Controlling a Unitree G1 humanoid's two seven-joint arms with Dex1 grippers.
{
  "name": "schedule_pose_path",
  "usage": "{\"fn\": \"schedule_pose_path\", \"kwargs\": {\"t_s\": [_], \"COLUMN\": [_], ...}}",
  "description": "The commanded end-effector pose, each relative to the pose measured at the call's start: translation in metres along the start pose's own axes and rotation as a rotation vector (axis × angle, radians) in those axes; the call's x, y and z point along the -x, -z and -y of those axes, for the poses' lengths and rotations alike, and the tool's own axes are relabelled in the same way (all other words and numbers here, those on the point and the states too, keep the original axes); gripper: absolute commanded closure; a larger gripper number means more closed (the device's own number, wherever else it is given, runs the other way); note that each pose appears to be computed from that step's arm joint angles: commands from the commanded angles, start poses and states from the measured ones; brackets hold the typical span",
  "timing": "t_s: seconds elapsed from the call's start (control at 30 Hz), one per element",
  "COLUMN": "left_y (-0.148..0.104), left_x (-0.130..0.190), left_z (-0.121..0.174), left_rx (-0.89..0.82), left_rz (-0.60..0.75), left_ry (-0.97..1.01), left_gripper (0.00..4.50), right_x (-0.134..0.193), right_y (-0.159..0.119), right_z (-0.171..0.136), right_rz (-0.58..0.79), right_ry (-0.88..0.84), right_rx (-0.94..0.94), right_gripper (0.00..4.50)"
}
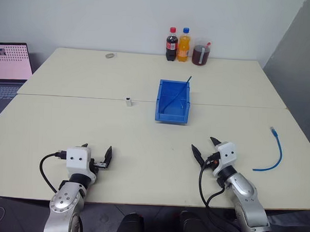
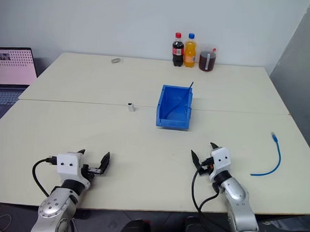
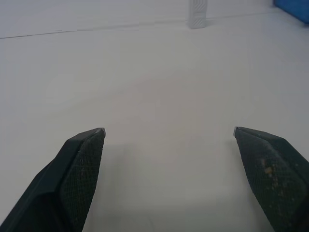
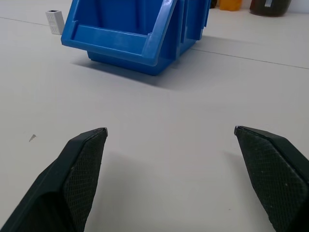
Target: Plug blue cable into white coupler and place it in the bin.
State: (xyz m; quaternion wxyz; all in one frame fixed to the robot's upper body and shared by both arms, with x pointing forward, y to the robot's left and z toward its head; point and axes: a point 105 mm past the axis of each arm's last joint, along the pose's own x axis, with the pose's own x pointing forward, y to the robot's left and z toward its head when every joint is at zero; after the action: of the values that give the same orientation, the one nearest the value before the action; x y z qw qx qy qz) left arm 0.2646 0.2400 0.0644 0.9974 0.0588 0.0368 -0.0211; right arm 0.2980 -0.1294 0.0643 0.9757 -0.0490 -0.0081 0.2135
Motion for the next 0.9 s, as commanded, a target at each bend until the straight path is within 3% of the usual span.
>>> {"fn": "schedule_pose_path", "kwargs": {"t_s": [0.03, 0.13, 0.3, 0.4, 0.67, 0.77, 0.9], "left_y": [-0.03, -0.041, -0.072, -0.09, -0.11, -0.115, -0.113], "left_x": [-0.006, -0.011, -0.017, -0.018, -0.017, -0.02, -0.021], "left_z": [0.01, 0.028, 0.078, 0.107, 0.142, 0.159, 0.166], "left_rx": [-0.048, -0.046, -0.046, -0.077, -0.231, -0.295, -0.32], "left_rz": [0.114, 0.137, 0.161, 0.121, 0.052, 0.07, 0.062], "left_ry": [0.085, 0.215, 0.6, 0.857, 1.161, 1.243, 1.292], "left_gripper": [0.0, 0.0, 0.0, 0.0, 0.0, 0.0, 0.0], "right_x": [0.004, 0.008, 0.026, 0.045, 0.078, 0.088, 0.09], "right_y": [-0.024, -0.035, -0.056, -0.063, -0.054, -0.033, -0.02], "right_z": [0.004, 0.007, 0.03, 0.066, 0.147, 0.187, 0.213], "right_rz": [0.092, 0.124, 0.163, 0.138, -0.025, -0.21, -0.32], "right_ry": [0.01, 0.024, 0.112, 0.248, 0.502, 0.551, 0.58], "right_rx": [0.048, 0.053, 0.074, 0.08, 0.023, -0.049, -0.088], "right_gripper": [0.02, 0.02, 0.02, 0.02, 0.02, 0.02, 0.02]}}
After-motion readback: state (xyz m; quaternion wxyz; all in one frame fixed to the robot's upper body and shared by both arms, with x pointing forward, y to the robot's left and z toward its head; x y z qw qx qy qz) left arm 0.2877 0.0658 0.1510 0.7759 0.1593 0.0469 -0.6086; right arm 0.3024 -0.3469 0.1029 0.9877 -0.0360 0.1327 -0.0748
